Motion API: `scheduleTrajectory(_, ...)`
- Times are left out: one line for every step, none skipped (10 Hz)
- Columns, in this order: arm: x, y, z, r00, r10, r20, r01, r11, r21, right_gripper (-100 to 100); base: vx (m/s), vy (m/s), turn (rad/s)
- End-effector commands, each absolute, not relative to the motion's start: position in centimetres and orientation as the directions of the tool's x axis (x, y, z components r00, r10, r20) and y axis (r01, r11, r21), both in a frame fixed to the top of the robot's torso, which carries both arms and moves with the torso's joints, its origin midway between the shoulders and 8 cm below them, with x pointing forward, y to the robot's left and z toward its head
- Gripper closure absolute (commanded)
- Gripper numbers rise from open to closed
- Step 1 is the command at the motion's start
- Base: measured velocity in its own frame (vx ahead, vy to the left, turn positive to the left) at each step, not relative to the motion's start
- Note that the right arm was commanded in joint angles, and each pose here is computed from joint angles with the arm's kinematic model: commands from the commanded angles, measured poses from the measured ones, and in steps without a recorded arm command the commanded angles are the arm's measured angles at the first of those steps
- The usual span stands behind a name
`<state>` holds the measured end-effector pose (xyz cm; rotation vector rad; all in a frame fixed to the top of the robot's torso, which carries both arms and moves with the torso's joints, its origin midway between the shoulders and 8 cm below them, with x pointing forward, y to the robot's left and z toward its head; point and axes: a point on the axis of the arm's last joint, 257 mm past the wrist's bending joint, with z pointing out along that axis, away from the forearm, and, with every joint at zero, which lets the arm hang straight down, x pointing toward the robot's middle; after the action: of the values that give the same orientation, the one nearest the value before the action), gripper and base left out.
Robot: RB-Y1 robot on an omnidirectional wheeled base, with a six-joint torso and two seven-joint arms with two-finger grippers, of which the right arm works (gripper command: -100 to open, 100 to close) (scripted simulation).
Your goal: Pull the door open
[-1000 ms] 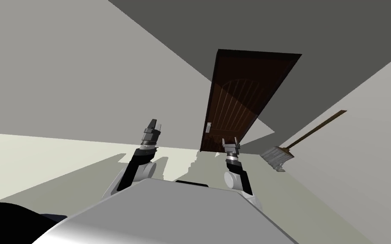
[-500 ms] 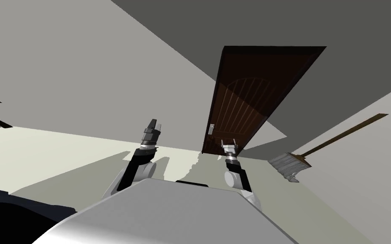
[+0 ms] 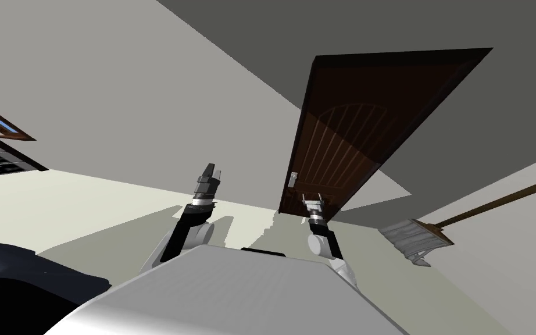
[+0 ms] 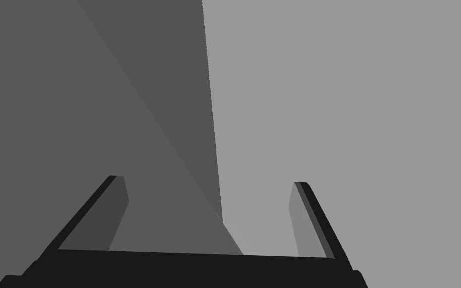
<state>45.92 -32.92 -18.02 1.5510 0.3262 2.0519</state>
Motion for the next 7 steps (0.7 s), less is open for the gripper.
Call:
scheduleTrajectory(46.4, -33.4, -19.3, -0.176, 0.49, 0.854, -0.247, -0.862, 0.443, -100, 0.111, -0.013, 0.116)
scheduleTrajectory(46.7, -33.8, -20.2, -0.165, 0.455, 0.875, -0.234, -0.88, 0.413, -100, 0.096, -0.021, 0.114)
scheduleTrajectory(47.0, -34.2, -21.0, -0.154, 0.42, 0.894, -0.223, -0.897, 0.382, -100, 0.095, -0.012, 0.094)
scheduleTrajectory(47.2, -34.6, -21.8, -0.142, 0.385, 0.912, -0.214, -0.912, 0.351, -100, 0.098, -0.007, 0.117)
scheduleTrajectory(47.4, -35.1, -22.6, -0.13, 0.351, 0.928, -0.206, -0.924, 0.321, -100, 0.097, -0.013, 0.105)
scheduleTrajectory(47.6, -35.5, -23.3, -0.118, 0.319, 0.941, -0.201, -0.935, 0.292, -100, 0.099, -0.022, 0.104)
scheduleTrajectory(47.8, -36.0, -24.0, -0.105, 0.286, 0.952, -0.197, -0.945, 0.262, -100, 0.094, -0.036, 0.11)
